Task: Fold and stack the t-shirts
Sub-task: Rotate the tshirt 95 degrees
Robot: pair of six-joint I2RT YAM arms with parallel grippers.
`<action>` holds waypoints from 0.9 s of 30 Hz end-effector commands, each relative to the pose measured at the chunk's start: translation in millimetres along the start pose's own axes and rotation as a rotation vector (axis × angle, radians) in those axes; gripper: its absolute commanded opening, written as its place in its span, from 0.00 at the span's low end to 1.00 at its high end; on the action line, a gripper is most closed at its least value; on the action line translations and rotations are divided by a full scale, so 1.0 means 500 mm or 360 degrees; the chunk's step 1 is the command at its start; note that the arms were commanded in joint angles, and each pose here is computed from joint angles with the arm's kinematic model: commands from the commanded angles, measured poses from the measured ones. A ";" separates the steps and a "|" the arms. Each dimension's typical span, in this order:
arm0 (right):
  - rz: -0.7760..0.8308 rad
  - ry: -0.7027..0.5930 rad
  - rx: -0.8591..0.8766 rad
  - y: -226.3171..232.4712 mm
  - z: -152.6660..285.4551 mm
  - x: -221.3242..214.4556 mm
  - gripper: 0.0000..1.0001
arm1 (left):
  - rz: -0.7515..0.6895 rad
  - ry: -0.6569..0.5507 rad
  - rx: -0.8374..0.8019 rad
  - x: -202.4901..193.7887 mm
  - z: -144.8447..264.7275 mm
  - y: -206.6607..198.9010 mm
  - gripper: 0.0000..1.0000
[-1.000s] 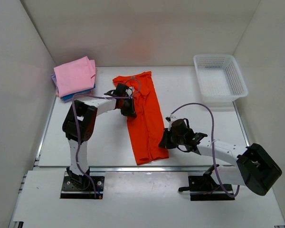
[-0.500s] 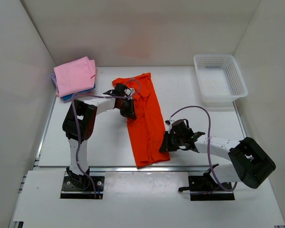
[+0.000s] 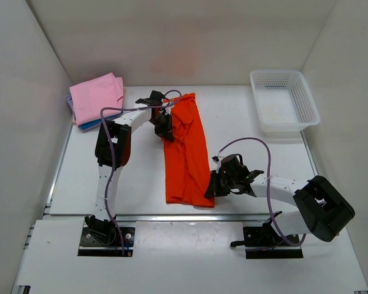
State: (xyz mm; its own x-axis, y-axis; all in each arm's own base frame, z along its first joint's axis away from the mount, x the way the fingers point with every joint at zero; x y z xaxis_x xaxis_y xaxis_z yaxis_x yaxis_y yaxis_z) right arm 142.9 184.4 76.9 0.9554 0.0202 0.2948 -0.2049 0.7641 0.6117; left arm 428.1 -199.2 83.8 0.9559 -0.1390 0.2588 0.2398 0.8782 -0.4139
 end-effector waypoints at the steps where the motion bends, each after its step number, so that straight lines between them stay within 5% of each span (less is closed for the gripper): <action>1: -0.0037 0.0188 -0.0131 -0.032 0.002 -0.041 0.00 | -0.0053 0.0131 0.0243 -0.059 0.005 0.064 0.17; 6: -0.0017 0.0176 -0.0097 -0.027 -0.004 -0.033 0.00 | 0.0048 -0.0170 -0.0044 -0.098 0.108 0.027 0.20; 12: -0.0006 0.0189 -0.0097 -0.033 -0.009 -0.036 0.00 | 0.0016 -0.0520 -0.0118 0.002 0.219 -0.008 0.19; 27: -0.0021 0.0162 -0.0029 -0.013 0.000 -0.028 0.00 | 0.0297 -0.0378 0.0237 0.187 0.053 0.094 0.17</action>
State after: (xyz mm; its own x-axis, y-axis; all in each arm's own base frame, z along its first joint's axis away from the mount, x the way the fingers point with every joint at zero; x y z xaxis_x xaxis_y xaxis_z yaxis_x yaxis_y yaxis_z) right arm 140.9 188.1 76.0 0.9643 0.0602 0.2577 -0.2170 0.7376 0.6394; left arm 528.7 -160.7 108.3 0.8803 0.0991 0.4640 0.0899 0.9254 -0.3683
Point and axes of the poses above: each gripper's point midway between its finger pads, its own z axis back along the fingers, its own y axis along the line the jaws close on, x = y × z, the point moved 8 cm from there along z, back along the fingers, and after that the axes turned 4 degrees about -z, right-handed, at the moved point
